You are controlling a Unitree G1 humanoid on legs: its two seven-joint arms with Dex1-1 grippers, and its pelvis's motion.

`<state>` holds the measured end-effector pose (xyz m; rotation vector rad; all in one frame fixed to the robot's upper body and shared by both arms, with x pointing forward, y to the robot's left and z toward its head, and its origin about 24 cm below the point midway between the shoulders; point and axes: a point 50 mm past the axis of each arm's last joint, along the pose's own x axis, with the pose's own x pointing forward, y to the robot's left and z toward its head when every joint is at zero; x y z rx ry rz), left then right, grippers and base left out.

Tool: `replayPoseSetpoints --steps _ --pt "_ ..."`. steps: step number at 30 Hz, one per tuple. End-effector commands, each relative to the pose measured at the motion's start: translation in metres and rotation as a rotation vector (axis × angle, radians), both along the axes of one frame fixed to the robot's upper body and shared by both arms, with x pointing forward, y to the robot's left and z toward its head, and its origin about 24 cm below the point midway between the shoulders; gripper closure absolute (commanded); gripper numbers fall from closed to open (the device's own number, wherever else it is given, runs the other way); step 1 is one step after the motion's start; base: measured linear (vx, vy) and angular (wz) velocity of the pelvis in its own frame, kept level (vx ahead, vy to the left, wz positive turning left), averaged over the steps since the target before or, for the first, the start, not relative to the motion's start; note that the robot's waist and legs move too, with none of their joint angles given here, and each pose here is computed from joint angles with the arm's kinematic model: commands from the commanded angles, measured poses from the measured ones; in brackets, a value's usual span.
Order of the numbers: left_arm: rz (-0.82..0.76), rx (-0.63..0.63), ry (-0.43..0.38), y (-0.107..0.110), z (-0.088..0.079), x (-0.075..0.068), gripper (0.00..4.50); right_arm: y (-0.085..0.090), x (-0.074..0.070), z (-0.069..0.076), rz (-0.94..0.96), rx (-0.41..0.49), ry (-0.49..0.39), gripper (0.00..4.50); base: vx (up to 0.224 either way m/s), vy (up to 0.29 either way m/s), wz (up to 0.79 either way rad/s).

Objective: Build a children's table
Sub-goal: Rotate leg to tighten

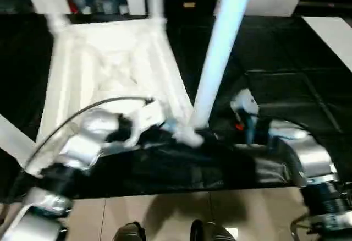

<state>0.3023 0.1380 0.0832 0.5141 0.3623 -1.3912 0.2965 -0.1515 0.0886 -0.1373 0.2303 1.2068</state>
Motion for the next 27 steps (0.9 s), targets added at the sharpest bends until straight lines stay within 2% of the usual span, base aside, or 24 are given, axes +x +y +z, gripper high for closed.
replayPoseSetpoints --steps 1,4,7,13,16,23,27 --pt "-0.12 0.018 0.056 -0.009 -0.01 -0.01 4.5 0.001 -0.002 0.005 0.092 0.009 -0.016 0.76 0.0 0.0 0.0" --pt "-0.246 0.062 0.087 0.0 -0.012 -0.017 4.5 -0.003 -0.006 0.009 0.255 0.013 0.003 0.76 0.0 0.0 0.0" --pt "-0.301 0.098 0.099 0.005 -0.013 -0.019 4.5 -0.003 -0.007 0.008 0.328 -0.011 0.013 0.76 0.0 0.0 0.0" --pt "-0.364 0.131 0.097 0.004 -0.013 -0.02 4.5 0.006 -0.008 0.008 0.433 0.002 0.055 1.39 0.0 0.0 0.0" --pt "-0.384 0.133 0.095 0.002 -0.013 -0.021 4.5 0.01 -0.009 0.007 0.467 0.009 0.06 1.51 0.0 0.0 0.0" --pt "-0.412 0.129 0.097 -0.003 -0.016 -0.022 4.5 0.02 -0.008 0.0 0.496 0.01 0.069 2.13 0.0 0.0 0.0" --pt "-0.416 0.128 0.097 -0.004 -0.017 -0.021 4.5 0.024 -0.01 -0.003 0.522 0.019 0.103 2.44 0.0 0.0 0.0"
